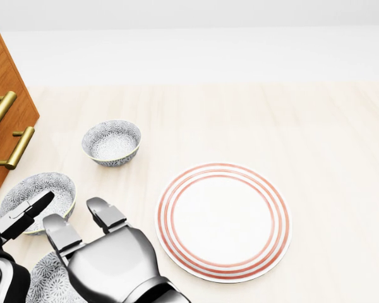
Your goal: Put the bowl at the front on the plate.
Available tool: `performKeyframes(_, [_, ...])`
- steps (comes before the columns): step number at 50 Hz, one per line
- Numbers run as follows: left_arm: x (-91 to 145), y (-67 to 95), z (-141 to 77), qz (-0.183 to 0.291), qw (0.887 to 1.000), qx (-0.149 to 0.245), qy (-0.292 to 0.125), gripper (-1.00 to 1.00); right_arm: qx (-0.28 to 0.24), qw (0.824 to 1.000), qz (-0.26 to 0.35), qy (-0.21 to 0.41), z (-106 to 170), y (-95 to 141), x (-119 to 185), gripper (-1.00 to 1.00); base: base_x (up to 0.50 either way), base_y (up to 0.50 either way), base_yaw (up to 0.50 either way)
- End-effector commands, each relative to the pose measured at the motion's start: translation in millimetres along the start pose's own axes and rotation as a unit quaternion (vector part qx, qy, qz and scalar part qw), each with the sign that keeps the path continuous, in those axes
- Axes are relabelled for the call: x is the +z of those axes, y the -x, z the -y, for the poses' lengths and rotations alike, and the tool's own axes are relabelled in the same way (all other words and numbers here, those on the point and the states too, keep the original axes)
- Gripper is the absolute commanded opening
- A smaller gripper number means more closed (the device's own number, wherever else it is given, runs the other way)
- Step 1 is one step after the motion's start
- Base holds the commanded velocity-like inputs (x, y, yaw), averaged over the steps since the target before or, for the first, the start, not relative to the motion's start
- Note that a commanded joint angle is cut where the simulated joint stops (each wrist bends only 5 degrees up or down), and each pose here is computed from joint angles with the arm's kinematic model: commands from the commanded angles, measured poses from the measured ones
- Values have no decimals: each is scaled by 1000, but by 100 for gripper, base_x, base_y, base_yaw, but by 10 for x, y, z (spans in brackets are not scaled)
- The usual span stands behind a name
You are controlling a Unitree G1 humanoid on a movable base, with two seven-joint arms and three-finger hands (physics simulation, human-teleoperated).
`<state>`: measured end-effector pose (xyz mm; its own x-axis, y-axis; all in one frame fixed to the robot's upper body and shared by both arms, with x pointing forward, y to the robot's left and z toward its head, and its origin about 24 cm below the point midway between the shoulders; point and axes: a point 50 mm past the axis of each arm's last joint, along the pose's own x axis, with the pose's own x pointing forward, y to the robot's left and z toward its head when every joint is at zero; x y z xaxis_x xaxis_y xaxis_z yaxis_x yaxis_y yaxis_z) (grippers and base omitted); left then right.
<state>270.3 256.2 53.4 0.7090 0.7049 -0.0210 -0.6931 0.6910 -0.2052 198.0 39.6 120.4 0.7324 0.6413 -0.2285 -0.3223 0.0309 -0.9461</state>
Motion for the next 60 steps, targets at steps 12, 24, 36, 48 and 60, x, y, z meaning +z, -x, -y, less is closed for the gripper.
performKeyframes(12, [16,4,-3,3,1000,0,2,100,38,999,13,-13,-141,-89,3,100,0,0,0])
performKeyframes(24, [7,2,2,1,1000,0,1,100,40,999,14,-17,-96,-184,-7,100,0,0,0])
performKeyframes(36, [-11,-4,4,-2,1000,0,-1,100,59,997,21,-40,-121,-293,-16,100,0,0,0])
performKeyframes(48, [-22,-8,2,-5,1000,1,-2,100,91,994,34,-58,-249,-351,1,100,0,0,0])
performKeyframes(60, [-12,-3,2,-3,1000,1,0,100,98,992,50,-60,-273,-363,61,100,0,0,0])
